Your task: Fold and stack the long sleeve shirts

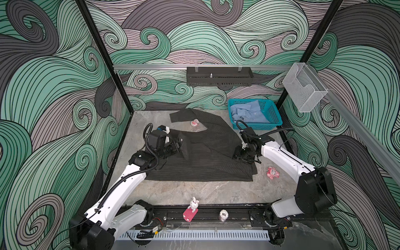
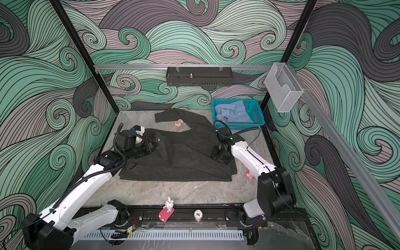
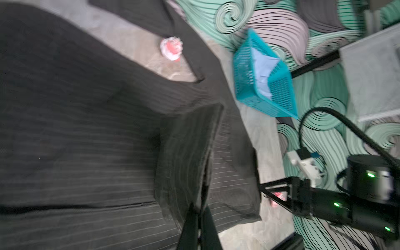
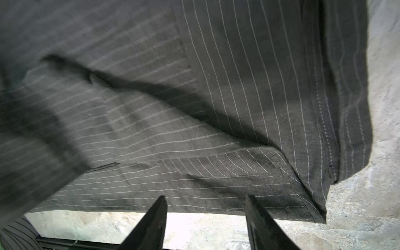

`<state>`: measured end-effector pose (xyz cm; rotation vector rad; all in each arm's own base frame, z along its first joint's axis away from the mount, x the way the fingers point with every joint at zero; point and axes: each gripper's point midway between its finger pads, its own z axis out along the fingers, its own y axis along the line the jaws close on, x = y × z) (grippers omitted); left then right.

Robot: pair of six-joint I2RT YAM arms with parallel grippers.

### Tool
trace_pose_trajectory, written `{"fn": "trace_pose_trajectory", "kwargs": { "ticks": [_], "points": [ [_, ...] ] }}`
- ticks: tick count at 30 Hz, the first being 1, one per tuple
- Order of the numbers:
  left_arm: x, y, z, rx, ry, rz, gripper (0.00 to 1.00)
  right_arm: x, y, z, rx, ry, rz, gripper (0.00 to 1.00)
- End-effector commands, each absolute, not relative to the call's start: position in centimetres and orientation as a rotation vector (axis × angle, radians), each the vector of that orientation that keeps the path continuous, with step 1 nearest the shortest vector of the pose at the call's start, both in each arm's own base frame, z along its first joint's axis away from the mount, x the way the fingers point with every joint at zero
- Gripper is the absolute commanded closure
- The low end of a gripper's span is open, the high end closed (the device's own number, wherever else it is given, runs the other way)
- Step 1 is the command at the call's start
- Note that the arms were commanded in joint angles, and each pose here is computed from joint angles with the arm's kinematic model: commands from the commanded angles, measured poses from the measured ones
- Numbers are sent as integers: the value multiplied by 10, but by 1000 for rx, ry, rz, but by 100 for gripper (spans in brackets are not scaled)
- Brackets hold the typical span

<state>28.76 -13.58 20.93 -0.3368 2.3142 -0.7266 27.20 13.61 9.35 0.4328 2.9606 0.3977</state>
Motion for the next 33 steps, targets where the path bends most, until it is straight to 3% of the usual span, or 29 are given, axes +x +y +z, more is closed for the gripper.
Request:
{"fn": "trace_pose_trajectory", "kwargs": {
  "ticks": [1,6,11,14,17,24,33],
  "points": [
    [272,-97,213,-464,2254,-612,100,267,138,89,420,2985,412,43],
    [250,-66,185,-593,2272,-563,100,269,140,83,414,3001,402,43],
    [236,-62,197,-565,2289,-586,100,274,138,89,401,2985,370,32],
    [228,-63,205,-534,2311,-586,100,277,137,90,402,2981,359,31],
    [223,-55,202,-535,2340,-534,100,282,142,90,406,2981,377,36],
    [217,-40,188,-600,2385,-503,100,296,152,97,343,2981,371,60],
    [214,-16,177,-745,2447,-410,100,284,161,79,313,3043,340,63]
  ]
}}
